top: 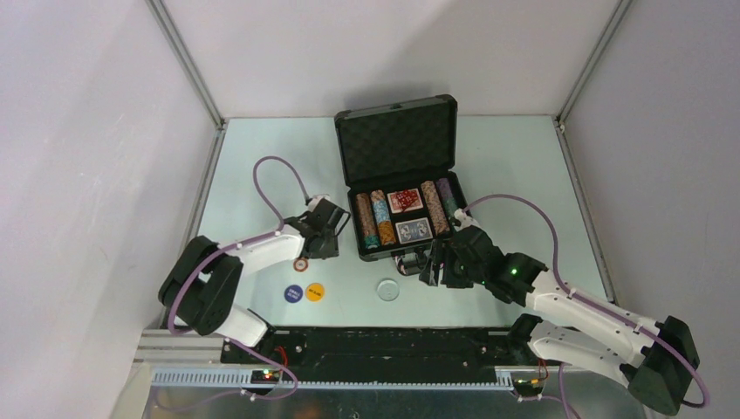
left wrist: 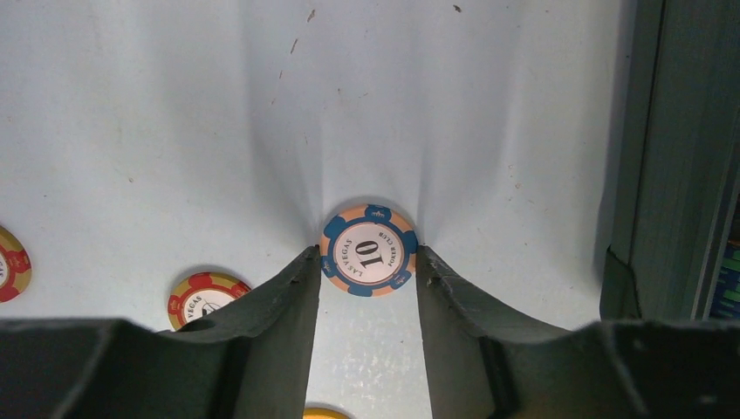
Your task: Pack up texas hold em set
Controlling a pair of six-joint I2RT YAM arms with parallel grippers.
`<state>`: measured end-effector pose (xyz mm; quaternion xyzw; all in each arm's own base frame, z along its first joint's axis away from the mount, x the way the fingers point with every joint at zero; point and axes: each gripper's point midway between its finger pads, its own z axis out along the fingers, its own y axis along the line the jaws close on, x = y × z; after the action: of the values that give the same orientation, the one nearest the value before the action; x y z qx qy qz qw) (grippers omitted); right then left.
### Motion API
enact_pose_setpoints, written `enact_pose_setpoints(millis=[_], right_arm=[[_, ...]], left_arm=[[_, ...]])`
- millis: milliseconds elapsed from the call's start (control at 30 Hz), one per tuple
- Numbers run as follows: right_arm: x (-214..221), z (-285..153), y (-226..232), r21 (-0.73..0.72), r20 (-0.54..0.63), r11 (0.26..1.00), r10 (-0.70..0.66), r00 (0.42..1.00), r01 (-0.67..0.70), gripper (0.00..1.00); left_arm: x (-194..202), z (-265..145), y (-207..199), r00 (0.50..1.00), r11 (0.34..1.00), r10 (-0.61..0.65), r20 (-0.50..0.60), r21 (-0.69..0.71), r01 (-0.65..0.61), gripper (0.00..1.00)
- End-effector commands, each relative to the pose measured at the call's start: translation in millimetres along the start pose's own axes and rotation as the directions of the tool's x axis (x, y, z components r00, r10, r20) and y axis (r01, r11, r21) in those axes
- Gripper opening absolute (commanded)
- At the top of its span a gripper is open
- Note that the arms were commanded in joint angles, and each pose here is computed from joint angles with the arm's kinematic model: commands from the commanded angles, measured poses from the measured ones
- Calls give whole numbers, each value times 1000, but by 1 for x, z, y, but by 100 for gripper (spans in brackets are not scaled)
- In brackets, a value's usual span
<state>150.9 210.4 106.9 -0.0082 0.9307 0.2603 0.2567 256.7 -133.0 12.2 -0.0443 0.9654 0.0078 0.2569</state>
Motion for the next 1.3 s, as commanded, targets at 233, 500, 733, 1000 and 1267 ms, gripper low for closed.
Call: enact_pose_setpoints(millis=[233, 500, 733, 1000, 1267], right_arm=[[-6, -3, 5, -12, 31, 1000, 8, 999, -8, 69], [-7, -4, 5, -14, 34, 1000, 10, 999, -9, 69], [-7, -4, 4, -11, 36, 1000, 12, 999, -12, 69], [-6, -4, 5, -14, 34, 1000, 12, 999, -12, 69], [-6, -4, 7, -20, 32, 1000, 9, 999, -8, 69]], left_arm=[[27, 2, 17, 992, 996, 61, -108, -65, -68, 39], [8, -13, 13, 999, 998, 40, -28, -38, -41, 37], [-14, -27, 11, 998, 999, 39, 40, -31, -38, 37], [-19, -30, 10, 998, 998, 44, 47, -36, -42, 46], [-12, -21, 13, 999, 998, 50, 18, -48, -49, 61]])
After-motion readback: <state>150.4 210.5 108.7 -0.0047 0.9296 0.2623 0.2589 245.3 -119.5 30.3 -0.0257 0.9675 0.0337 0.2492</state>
